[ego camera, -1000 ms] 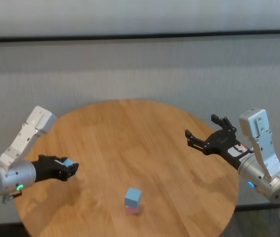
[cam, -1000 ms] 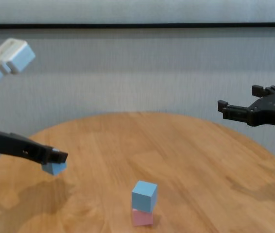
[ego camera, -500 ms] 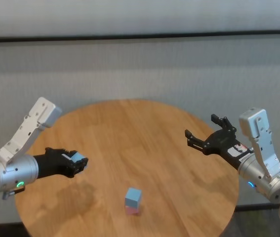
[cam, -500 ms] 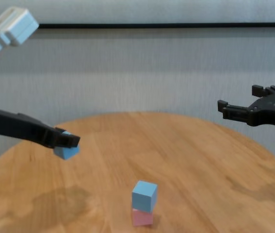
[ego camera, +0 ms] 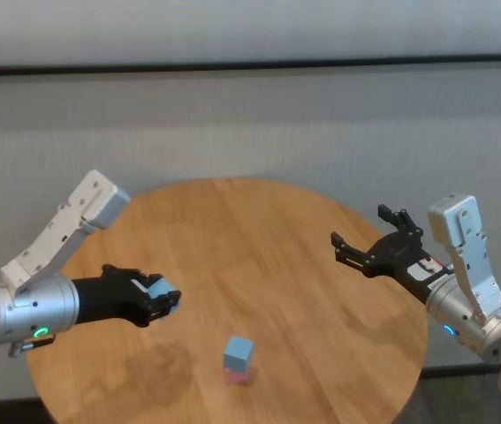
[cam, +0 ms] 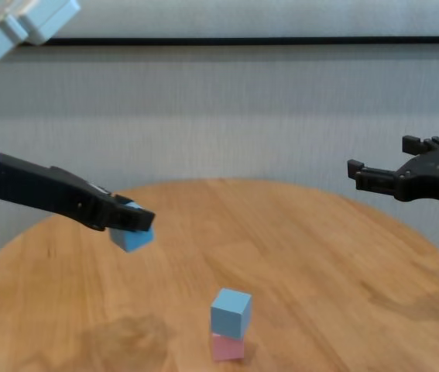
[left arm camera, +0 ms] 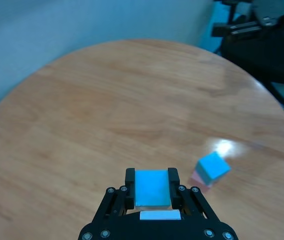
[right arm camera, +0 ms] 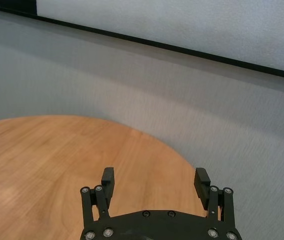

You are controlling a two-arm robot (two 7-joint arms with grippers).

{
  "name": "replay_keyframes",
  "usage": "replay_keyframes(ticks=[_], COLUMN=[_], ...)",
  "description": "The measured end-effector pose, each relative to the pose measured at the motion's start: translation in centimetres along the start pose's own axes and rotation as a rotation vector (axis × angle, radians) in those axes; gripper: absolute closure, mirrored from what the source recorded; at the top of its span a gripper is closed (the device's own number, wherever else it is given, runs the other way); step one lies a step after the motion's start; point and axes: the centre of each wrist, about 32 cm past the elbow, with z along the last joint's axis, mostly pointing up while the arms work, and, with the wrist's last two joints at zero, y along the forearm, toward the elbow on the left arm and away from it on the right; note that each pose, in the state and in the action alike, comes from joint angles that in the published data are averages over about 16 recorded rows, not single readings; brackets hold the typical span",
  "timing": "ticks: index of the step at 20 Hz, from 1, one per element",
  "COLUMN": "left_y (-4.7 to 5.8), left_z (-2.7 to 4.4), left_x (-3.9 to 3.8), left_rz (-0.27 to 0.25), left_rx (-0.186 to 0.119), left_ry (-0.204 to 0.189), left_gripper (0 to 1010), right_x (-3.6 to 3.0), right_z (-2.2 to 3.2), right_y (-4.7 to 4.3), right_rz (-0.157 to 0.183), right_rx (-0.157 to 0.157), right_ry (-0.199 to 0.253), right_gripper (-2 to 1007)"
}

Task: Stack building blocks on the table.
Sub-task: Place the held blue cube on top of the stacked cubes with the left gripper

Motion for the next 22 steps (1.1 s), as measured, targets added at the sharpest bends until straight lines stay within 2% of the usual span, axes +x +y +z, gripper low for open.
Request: replay_keyframes(ticks=[5,11,17,22], left_y=[-0.1,-0.9,-2.0,-2.9], left_z=[0.96,1.81,2.16,2.37], left_x=[-0.82,-1.98,-2.95,-3.34], left_rz=[-0.086,-0.195,-0.277,-0.310], left_rx=[0.000,0.014,0.040,0.060], left_ry=[-0.029,-0.064,-0.094,-0.120], left_gripper=[620,620,620,619], right_x=[0.00,0.00,0.00,0.00], right_z=[0.00,0.00,0.00,0.00], right_y=[0.00,0.00,0.00,0.00], right_rz=[0.000,0.000,0.000,0.000], right_rx=[0.000,0.000,0.000,0.000], right_ry=[0.000,0.000,0.000,0.000], right_gripper=[0,0,0,0])
